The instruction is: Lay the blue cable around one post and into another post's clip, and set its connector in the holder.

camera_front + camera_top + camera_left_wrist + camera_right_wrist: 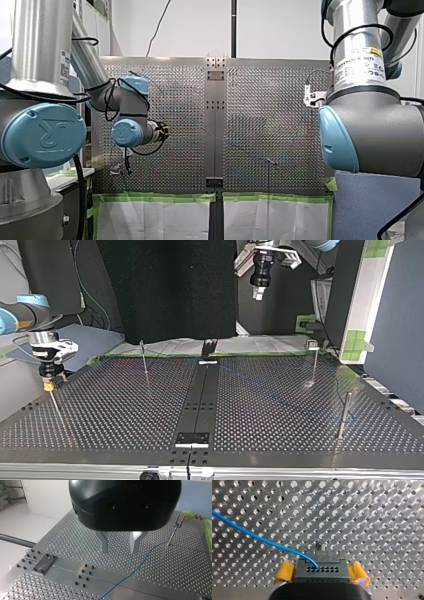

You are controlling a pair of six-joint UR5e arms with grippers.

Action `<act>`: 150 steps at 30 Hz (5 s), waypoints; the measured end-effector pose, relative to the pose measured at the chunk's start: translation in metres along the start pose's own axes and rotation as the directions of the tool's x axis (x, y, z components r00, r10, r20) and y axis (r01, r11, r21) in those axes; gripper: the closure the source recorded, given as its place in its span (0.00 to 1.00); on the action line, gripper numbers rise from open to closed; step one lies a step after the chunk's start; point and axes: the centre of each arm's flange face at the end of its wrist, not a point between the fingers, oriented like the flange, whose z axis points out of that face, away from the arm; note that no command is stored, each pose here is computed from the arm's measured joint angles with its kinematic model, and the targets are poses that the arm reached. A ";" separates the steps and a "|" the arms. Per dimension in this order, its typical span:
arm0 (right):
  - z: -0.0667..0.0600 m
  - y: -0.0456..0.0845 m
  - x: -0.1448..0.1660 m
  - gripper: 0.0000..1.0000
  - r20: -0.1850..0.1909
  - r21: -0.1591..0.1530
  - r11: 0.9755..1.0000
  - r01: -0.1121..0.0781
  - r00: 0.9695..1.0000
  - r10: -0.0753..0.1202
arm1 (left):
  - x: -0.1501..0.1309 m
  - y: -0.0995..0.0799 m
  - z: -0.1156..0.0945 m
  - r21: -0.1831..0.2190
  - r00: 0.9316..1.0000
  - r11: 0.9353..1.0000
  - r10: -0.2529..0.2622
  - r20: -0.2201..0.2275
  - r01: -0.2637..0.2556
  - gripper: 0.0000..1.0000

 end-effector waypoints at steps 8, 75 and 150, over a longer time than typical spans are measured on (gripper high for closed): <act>0.000 0.001 0.000 0.01 -0.003 -0.014 1.000 0.001 1.000 -0.001 | 0.000 0.000 0.000 0.000 1.000 1.000 0.000 -0.001 0.000 0.00; -0.032 0.020 0.014 0.01 0.035 -0.356 0.934 -0.016 0.999 0.030 | 0.001 0.001 -0.002 0.001 1.000 1.000 0.002 -0.006 -0.002 0.00; -0.171 -0.383 -0.105 0.01 0.173 0.027 0.992 0.127 0.976 -0.130 | 0.015 0.001 0.052 -0.158 0.996 0.984 0.090 0.016 -0.086 0.00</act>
